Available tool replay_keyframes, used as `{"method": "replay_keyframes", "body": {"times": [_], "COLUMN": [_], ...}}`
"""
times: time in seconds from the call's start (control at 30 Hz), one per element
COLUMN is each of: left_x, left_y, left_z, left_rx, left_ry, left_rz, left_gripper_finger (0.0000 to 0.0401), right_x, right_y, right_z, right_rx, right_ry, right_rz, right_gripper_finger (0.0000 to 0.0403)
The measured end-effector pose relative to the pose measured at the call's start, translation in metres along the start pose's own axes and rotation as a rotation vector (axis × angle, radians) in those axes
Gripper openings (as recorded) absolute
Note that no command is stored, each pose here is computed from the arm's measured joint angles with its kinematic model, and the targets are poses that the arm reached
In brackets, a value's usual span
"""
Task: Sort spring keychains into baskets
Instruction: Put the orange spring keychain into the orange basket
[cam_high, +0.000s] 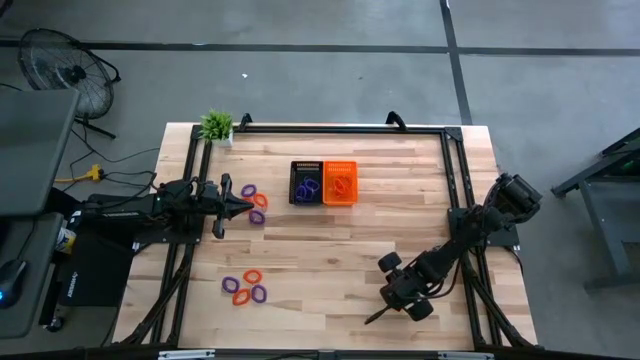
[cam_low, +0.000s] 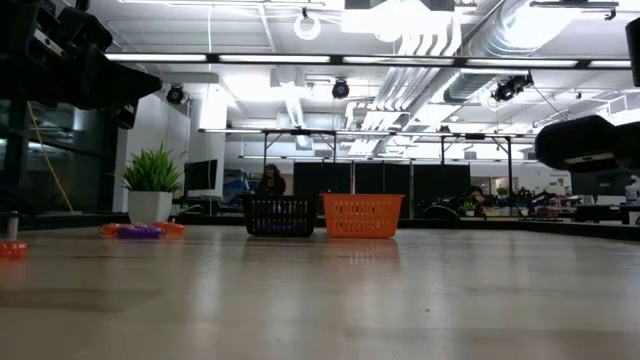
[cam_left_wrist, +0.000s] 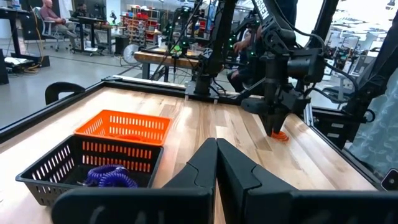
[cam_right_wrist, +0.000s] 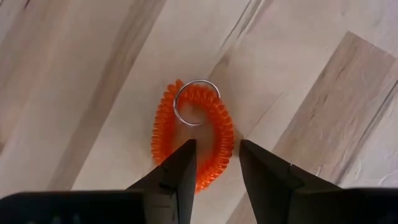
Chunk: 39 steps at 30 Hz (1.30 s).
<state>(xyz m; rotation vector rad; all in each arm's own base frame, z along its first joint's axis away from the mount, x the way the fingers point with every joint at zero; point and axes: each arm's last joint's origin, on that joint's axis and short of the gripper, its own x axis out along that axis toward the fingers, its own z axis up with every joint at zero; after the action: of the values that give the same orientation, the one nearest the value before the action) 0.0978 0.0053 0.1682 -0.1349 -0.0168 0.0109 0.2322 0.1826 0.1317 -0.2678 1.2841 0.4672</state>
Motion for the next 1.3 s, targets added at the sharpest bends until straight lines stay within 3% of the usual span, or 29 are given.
{"method": "replay_keyframes", "body": {"times": [0.27,0.7,1.0,1.3], "left_x": [0.0,0.0,0.0,0.0], "left_y": [0.0,0.0,0.0,0.0], "left_z": [0.0,0.0,0.0,0.0], "left_rx": [0.0,0.0,0.0,0.0], "left_ry": [0.0,0.0,0.0,0.0], "left_rz": [0.0,0.0,0.003,0.003], "left_gripper_finger": [0.0001,0.0001,0.0001,0.0001], "right_x": [0.008,0.008,-0.015,-0.051], "right_y": [-0.001,-0.002,-0.014,-0.051], "right_z": [0.0,0.002,0.026,0.06], "right_rx": [0.025,0.033,0.072,0.09], "right_ry": [0.014,0.006,-0.039,-0.09], "right_rz": [-0.05,-0.053,-0.072,-0.143], "right_gripper_finger": [0.011,0.0021,0.0031,0.0026]}}
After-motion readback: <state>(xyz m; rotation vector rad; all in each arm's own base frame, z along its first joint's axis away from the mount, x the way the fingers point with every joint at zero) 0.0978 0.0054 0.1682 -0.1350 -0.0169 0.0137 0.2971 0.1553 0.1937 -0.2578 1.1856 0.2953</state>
